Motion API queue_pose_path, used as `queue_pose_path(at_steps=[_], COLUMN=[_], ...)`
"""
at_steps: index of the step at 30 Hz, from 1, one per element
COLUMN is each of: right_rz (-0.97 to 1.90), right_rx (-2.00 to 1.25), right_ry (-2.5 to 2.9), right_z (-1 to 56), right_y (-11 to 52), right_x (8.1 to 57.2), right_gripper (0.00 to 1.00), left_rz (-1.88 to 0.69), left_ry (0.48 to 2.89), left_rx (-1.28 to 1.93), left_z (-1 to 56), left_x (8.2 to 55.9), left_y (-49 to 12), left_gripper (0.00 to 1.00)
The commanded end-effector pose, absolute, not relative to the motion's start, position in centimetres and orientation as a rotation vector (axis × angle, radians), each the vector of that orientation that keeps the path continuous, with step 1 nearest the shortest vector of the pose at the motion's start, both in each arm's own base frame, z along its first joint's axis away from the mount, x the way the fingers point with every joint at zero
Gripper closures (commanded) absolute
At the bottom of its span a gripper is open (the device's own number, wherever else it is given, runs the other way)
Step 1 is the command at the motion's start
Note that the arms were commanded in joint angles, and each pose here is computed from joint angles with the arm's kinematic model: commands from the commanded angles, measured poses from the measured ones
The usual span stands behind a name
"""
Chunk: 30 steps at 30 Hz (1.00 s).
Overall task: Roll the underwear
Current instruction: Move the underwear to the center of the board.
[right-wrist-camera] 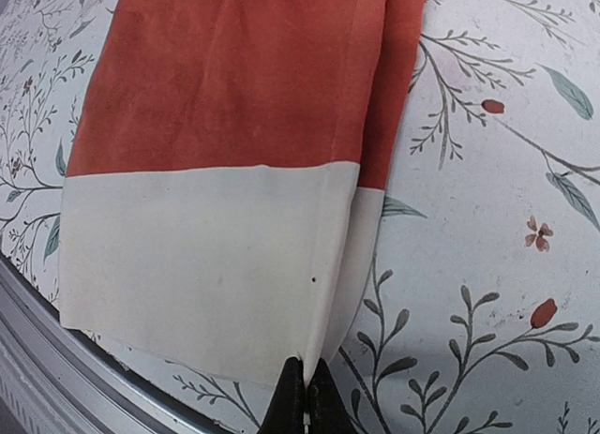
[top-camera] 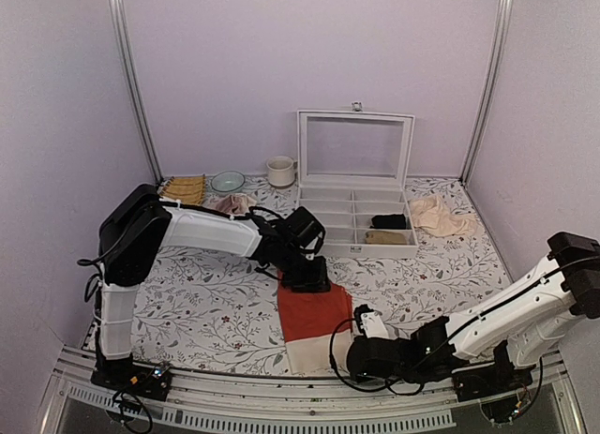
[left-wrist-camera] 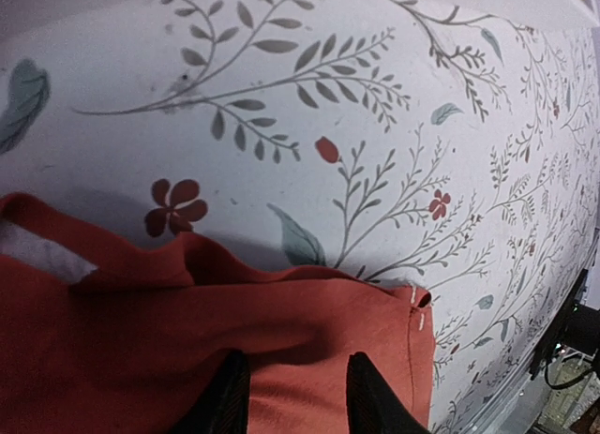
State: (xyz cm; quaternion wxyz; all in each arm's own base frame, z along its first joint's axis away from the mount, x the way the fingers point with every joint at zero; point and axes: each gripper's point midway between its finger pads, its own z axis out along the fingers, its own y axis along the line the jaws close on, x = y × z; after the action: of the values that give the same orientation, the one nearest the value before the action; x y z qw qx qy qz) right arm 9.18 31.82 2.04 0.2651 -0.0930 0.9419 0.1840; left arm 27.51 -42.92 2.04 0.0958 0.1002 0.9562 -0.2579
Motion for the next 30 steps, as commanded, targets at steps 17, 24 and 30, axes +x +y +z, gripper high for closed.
queue_pose_path(at_steps=[17,24,30], right_rz=[0.744,0.77,0.783], right_rx=[-0.565,-0.511,-0.476], right_ry=[2.437,2.433,2.425], right_z=[4.5,3.7,3.1], right_y=[39.3,38.3,37.2], right_x=[10.8,10.8,10.9], right_gripper=[1.0,1.0,1.0], left_rz=[-0.678,-0.635,-0.6], left_ry=[2.796,2.837,2.882], left_rx=[0.102,0.174,0.219], left_z=[4.5,3.8,2.8], left_x=[28.5,28.7,28.0], left_y=[-36.4,-39.8,-41.6], left_gripper=[0.62,0.6,0.58])
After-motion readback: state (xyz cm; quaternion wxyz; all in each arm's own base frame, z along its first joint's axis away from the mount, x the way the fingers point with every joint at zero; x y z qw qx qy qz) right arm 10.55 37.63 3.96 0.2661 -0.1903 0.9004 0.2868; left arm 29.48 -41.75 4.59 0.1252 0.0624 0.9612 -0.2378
